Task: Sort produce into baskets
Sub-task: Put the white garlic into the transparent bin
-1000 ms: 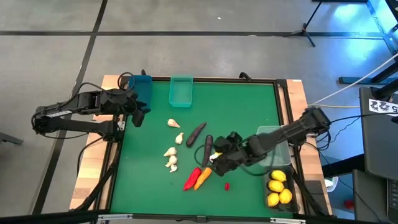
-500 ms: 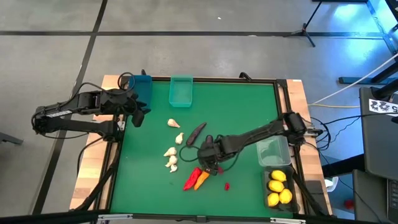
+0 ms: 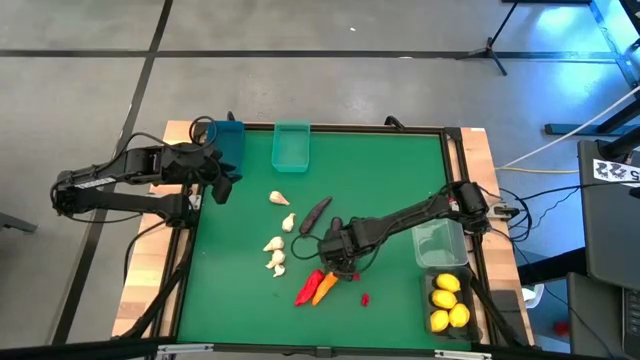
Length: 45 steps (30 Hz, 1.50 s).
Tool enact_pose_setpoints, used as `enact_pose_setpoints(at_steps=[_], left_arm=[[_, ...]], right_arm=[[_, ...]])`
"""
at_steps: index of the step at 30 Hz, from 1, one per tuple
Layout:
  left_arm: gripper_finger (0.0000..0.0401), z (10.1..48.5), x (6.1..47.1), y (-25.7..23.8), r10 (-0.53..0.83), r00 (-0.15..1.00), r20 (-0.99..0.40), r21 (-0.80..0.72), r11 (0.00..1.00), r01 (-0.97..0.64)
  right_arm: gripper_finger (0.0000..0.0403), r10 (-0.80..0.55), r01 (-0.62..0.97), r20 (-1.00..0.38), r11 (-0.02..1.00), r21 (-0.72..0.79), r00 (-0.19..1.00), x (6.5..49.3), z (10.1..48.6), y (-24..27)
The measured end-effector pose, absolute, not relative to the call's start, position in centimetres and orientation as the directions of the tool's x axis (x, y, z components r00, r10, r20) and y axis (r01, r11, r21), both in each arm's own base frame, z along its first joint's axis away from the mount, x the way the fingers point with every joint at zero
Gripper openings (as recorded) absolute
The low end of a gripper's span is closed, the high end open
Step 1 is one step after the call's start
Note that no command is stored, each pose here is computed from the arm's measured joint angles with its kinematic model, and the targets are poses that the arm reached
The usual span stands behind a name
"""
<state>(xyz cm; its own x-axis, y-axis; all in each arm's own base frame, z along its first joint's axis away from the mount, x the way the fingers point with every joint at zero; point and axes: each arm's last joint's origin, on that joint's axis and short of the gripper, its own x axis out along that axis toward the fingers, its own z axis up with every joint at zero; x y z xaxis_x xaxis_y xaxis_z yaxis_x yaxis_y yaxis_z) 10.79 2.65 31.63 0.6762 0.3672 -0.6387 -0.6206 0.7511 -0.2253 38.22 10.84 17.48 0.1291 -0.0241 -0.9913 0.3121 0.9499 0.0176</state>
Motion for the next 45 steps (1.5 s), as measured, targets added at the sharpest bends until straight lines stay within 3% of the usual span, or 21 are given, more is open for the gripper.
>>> enact_pose_setpoints(at_steps=[15,23,30,39,45], left_arm=[[0.0185,31.6,10.8,2.7,0.369,0.676,-0.638,-0.224,0.750,-0.622],[0.0185,31.6,10.8,2.7,0.369,0.675,-0.639,-0.218,0.754,-0.619],[0.0185,31.6,10.8,2.7,0.370,0.674,-0.639,-0.217,0.754,-0.620],[0.0185,31.6,10.8,2.7,0.370,0.675,-0.639,-0.216,0.756,-0.618],[0.0185,31.6,10.8,2.7,0.370,0.675,-0.639,-0.217,0.755,-0.618]], right_arm=[[0.0194,-0.008,0.319,-0.993,0.947,0.031,0.120,37.9,16.7,10.8],[0.0207,0.010,0.296,-0.988,0.953,0.055,0.152,38.4,19.0,11.0],[0.0201,0.006,0.297,-0.989,0.954,0.050,0.147,36.1,23.3,10.3],[0.0214,-0.152,0.453,-0.983,0.887,-0.091,0.100,28.7,31.0,7.8],[0.0211,-0.174,0.620,-0.983,0.777,-0.106,0.050,22.6,32.9,6.0]])
